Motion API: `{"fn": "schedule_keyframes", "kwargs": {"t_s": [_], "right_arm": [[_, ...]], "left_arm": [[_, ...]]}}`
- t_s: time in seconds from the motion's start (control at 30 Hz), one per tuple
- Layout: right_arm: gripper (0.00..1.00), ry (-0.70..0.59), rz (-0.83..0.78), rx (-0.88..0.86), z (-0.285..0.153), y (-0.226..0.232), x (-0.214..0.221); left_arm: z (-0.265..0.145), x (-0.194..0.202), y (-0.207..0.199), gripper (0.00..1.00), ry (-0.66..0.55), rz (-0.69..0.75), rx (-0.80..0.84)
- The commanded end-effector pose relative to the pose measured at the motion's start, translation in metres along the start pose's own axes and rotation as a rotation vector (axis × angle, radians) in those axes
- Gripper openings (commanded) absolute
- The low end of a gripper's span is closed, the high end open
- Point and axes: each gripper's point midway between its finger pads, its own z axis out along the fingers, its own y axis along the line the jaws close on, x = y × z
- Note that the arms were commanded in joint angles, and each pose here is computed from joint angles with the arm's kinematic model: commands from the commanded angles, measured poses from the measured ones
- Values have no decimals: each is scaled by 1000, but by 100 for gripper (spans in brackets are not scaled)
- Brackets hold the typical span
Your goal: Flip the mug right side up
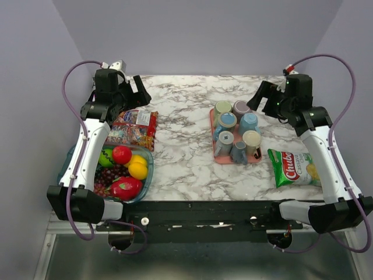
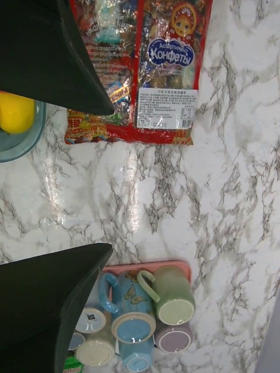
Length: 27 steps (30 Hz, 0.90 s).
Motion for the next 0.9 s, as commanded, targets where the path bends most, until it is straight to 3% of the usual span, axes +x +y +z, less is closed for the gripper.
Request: {"fn": "schedule_keyframes", "kwargs": {"t_s": [0.0, 0.23, 0.4, 0.53, 0.87], "right_arm": [[99, 137, -89, 0, -6, -1, 57], [84, 327, -169, -221, -18, 14, 130], [73, 453, -160, -158, -9, -2, 169], [69, 582, -167, 22, 3, -31, 197], [62, 649, -207, 112, 21, -49, 219]], "left_arm": [[-4, -9, -21, 99, -45, -33, 105], [-11, -22, -19, 99, -89, -65, 66], [-19, -38, -17, 99, -156, -62, 43], [-21, -41, -23, 99, -170, -76, 74], [-33, -51, -41, 99, -234, -68, 176]]}}
